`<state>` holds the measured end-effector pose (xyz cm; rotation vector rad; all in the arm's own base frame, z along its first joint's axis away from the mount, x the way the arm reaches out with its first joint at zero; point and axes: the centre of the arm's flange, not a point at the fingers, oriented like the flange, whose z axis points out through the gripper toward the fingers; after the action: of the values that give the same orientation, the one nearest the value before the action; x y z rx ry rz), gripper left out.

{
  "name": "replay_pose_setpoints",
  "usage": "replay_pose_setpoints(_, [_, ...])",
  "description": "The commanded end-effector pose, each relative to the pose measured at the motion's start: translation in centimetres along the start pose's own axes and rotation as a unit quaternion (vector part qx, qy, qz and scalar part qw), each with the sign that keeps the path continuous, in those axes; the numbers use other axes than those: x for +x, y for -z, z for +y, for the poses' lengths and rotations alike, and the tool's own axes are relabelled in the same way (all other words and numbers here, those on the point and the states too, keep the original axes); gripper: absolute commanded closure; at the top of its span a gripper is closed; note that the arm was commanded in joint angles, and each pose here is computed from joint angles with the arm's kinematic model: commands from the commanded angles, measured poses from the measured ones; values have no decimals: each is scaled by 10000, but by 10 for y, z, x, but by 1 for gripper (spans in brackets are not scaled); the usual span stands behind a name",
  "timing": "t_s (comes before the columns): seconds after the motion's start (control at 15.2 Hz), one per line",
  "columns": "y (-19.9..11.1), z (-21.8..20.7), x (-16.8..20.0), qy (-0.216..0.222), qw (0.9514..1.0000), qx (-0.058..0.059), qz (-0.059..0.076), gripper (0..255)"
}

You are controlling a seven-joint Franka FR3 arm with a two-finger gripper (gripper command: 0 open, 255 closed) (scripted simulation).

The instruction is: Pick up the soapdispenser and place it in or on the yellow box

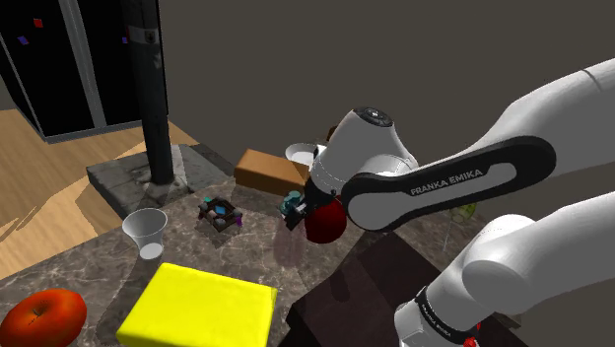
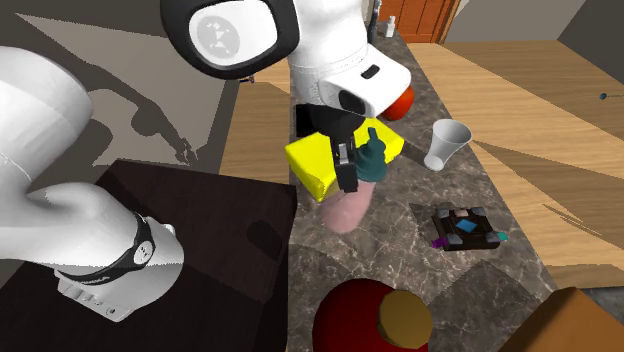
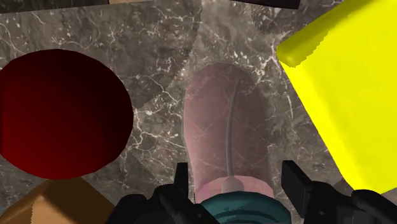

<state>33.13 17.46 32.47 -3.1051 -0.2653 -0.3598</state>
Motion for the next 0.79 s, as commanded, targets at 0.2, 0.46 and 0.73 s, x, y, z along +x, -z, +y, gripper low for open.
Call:
replay_pose_setpoints(0.2, [27, 0, 7, 1, 10000, 3, -1, 255])
replay_pose_setpoints(0.46, [48, 0, 11, 1, 10000, 3, -1, 255])
replay_pose_setpoints(0.73, [68, 1, 16, 1, 10000, 3, -1, 255])
